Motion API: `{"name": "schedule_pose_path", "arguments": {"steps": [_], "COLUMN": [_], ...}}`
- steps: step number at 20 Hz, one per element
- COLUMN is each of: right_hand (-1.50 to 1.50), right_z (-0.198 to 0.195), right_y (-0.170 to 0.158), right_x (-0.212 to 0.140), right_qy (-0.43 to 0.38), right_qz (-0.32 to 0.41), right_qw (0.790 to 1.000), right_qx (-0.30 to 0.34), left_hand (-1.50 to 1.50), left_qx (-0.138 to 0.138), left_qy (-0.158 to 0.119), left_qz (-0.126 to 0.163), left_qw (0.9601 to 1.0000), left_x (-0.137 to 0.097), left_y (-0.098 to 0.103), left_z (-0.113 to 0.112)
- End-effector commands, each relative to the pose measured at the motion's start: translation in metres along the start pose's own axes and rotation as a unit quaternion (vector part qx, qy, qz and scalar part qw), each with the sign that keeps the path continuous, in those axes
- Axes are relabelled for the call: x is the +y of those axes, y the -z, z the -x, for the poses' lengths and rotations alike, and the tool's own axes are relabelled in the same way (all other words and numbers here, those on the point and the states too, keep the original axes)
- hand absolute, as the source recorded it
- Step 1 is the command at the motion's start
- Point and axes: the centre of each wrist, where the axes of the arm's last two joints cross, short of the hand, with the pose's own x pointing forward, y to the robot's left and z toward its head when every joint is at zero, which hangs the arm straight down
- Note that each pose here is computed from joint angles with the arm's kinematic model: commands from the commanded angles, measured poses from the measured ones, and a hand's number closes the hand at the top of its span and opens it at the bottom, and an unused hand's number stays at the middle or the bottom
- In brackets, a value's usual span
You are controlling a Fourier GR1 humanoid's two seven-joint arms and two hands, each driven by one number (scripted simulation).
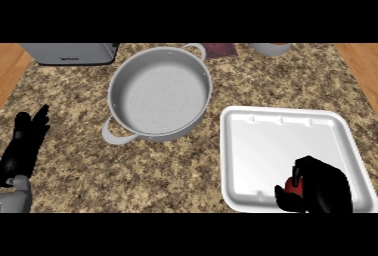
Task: Pick the tomato from the tray and place it in the pot
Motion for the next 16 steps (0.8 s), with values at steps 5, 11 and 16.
{"name": "schedule_pose_path", "arguments": {"steps": [5, 11, 16], "right_hand": [1.50, 1.50, 1.50], "right_z": [-0.058, -0.088, -0.138], "right_y": [-0.065, -0.106, -0.111], "right_x": [-0.079, -0.123, -0.142], "right_qy": [0.100, 0.177, 0.150], "right_qz": [0.187, 0.302, 0.338], "right_qw": [0.977, 0.933, 0.923], "right_qx": [0.016, -0.081, -0.103], "left_hand": [0.00, 0.00, 0.00], "left_qx": [0.008, -0.007, -0.010], "left_qy": [-0.004, 0.005, 0.000], "left_qz": [0.009, 0.011, 0.020], "left_qw": [0.9999, 0.9999, 0.9998], "left_x": [-0.007, -0.006, -0.019], "left_y": [-0.007, -0.005, 0.007], "left_z": [0.010, 0.000, -0.002]}}
